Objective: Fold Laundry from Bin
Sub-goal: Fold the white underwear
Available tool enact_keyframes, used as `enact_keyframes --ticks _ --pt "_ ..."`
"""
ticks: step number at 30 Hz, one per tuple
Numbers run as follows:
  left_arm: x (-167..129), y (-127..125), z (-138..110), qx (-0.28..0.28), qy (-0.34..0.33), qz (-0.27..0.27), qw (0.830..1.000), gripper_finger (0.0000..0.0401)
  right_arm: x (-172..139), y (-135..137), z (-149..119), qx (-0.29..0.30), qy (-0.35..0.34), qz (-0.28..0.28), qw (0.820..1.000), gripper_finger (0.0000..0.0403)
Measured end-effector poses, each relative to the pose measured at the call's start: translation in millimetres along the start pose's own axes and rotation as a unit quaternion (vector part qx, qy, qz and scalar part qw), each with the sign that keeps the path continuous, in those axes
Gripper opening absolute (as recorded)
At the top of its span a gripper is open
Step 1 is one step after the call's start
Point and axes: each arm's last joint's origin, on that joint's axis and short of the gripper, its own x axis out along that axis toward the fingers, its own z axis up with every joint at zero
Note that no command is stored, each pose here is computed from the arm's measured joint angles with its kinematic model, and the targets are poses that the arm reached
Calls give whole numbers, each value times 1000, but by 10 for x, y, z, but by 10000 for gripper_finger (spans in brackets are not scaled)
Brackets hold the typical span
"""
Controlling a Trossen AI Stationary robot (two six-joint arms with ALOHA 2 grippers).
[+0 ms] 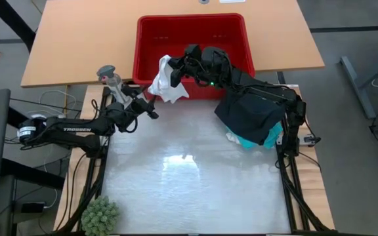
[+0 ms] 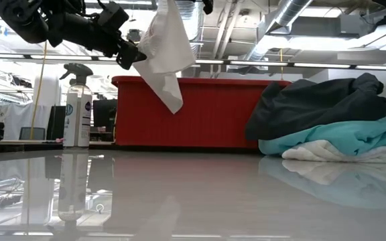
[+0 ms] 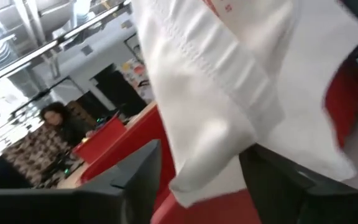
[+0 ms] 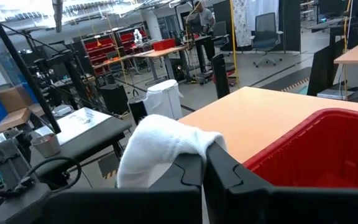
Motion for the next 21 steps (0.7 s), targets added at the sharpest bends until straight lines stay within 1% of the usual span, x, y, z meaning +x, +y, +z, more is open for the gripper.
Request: enact_keyframes --ticks 3,8,9,10,14,16,18,21 --pt "5 7 -12 -2 8 7 1000 164 1 -5 -16 -1 8 -2 1000 21" --pt "-10 -2 -2 6 16 15 1000 45 0 -14 -52 -5 26 -7 1000 21" --pt "-21 -11 6 4 18 17 1000 24 0 -23 -66 -6 33 -9 999 21" --pt "-39 -19 20 0 19 19 1000 13 0 -42 -85 -9 44 -15 999 21" --pt "-151 -1 127 -24 40 40 998 6 -9 -163 -191 -26 100 -71 992 20" --pt "-233 22 189 -40 47 39 997 2 -14 -216 -233 -33 123 -88 988 21" --pt "-319 66 280 -78 38 22 996 2 -19 -264 -257 -26 139 -100 985 21" --pt "-433 131 379 -161 25 -17 987 1 -39 -287 -312 3 165 -113 980 20"
